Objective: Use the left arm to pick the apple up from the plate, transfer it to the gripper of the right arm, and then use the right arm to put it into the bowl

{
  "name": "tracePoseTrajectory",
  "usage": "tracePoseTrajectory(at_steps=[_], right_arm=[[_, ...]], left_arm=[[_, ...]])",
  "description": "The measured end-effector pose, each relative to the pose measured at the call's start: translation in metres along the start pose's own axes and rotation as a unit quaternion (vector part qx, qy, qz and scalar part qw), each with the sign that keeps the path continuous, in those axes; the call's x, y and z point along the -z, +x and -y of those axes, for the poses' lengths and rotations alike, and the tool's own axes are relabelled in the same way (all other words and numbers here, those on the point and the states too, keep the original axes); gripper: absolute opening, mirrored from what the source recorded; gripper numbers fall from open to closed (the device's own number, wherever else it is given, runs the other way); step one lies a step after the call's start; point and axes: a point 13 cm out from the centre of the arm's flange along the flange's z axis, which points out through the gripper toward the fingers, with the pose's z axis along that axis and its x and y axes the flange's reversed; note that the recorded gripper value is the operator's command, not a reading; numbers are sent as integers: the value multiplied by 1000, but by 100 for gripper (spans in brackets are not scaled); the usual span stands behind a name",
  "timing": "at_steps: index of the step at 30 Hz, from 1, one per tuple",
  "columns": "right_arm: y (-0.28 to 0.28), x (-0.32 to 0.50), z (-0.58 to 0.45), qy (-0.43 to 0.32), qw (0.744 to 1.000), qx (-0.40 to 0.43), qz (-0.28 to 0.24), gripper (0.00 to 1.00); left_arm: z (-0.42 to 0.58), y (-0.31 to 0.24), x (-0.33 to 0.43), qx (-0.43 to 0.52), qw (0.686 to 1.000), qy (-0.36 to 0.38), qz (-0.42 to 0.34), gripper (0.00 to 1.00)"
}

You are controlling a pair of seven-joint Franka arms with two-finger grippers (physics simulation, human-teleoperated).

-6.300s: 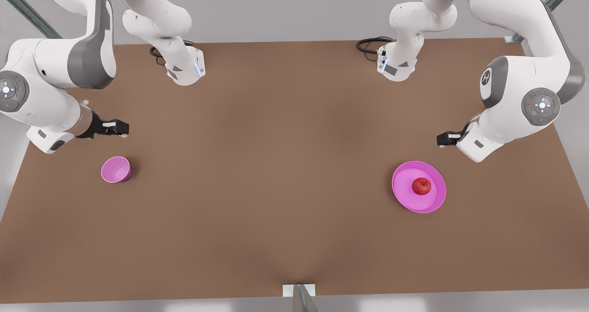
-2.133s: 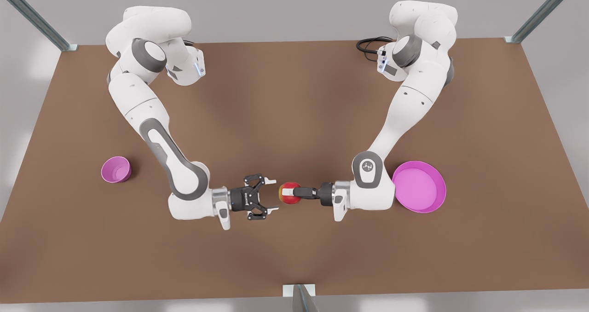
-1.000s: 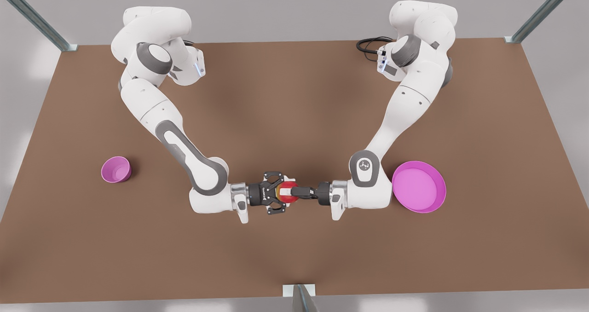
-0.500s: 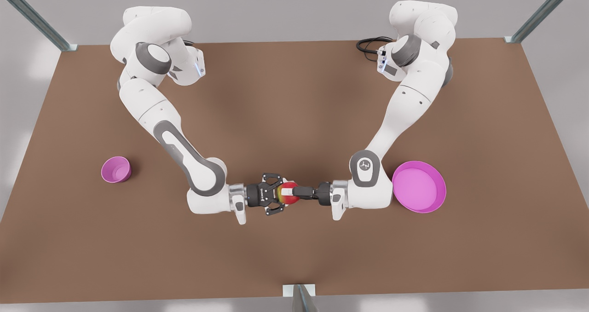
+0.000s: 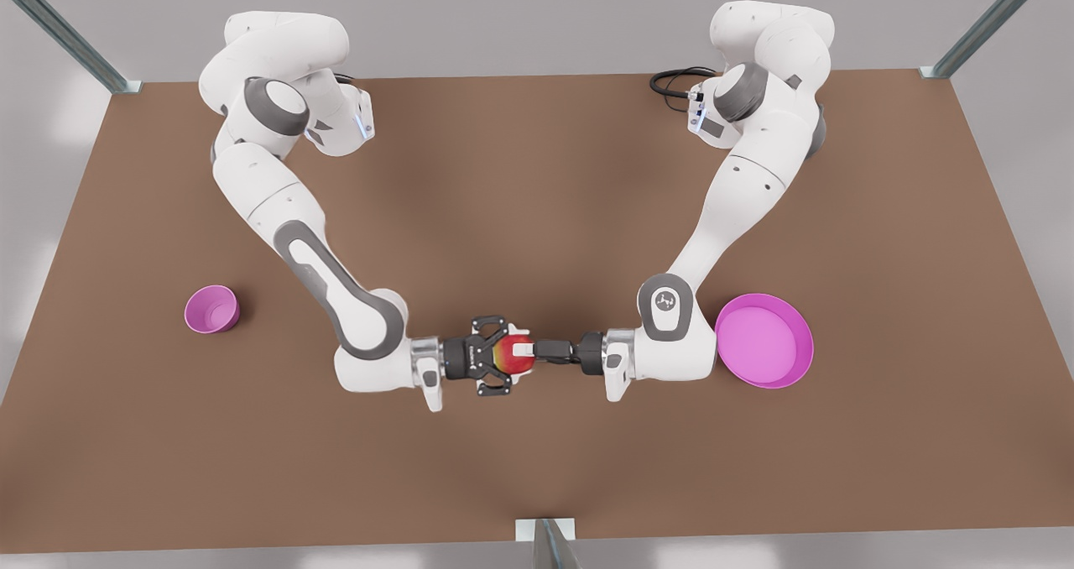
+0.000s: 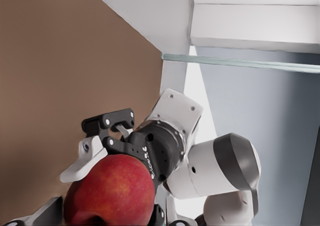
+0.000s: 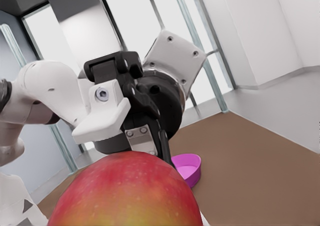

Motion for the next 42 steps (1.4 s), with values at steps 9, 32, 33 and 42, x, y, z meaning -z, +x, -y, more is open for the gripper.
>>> tracePoseTrajectory(at_steps=[9,32,33,42], right_arm=[[4,140,32,19,999,27,-30,54],[109,604,-18,34,692,91,-716,55],[114,611,-21,31,681,85,-726,55],[202,640,-90,41,682,54,-729,55]], left_arm=[[15,-31,89,-19,1000,-16,19,100],[49,151,440,21,779,-626,-21,100],[48,153,440,26,778,-627,-22,100],[38,167,434,63,771,-633,-41,100]])
